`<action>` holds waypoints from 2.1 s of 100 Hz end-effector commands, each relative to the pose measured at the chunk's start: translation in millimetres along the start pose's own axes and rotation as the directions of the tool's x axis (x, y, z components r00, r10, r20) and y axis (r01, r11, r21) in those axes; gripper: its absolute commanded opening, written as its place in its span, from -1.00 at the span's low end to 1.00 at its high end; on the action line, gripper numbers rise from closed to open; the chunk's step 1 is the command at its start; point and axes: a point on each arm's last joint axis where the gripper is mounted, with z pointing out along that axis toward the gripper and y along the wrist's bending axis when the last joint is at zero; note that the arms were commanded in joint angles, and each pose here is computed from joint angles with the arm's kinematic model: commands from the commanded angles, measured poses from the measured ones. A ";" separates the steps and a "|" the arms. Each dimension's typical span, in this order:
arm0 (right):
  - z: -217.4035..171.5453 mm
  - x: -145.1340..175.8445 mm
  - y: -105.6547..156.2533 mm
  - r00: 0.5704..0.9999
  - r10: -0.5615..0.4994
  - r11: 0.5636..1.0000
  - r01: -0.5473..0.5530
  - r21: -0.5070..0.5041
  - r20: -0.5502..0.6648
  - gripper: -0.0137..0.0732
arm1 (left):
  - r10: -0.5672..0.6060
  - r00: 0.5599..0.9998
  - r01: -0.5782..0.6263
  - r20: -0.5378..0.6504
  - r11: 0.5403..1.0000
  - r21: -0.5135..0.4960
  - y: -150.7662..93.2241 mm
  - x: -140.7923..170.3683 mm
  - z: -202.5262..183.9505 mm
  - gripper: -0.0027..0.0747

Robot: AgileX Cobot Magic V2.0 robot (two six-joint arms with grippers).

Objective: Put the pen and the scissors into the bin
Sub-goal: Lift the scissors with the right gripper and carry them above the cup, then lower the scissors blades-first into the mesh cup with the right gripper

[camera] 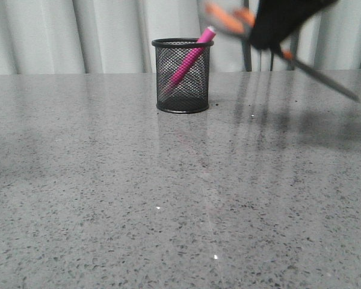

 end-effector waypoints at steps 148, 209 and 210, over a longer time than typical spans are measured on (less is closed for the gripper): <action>90.9 -57.5 3.4 0.692 0.003 0.943 -0.242 0.227 0.722 -0.85 | -0.053 0.996 0.055 0.068 0.998 -0.024 2.2 -13.4 -4.6 -0.98; 73.6 -64.6 9.4 0.618 -0.027 0.937 -0.258 0.236 0.786 -0.68 | -0.053 0.996 0.055 0.068 0.998 -0.024 2.2 -13.4 -4.6 -0.98; 72.5 -65.1 10.4 0.614 -0.028 0.937 -0.258 0.234 0.789 -0.68 | -0.053 0.996 0.055 0.068 0.998 -0.024 2.2 -13.4 -4.6 -0.98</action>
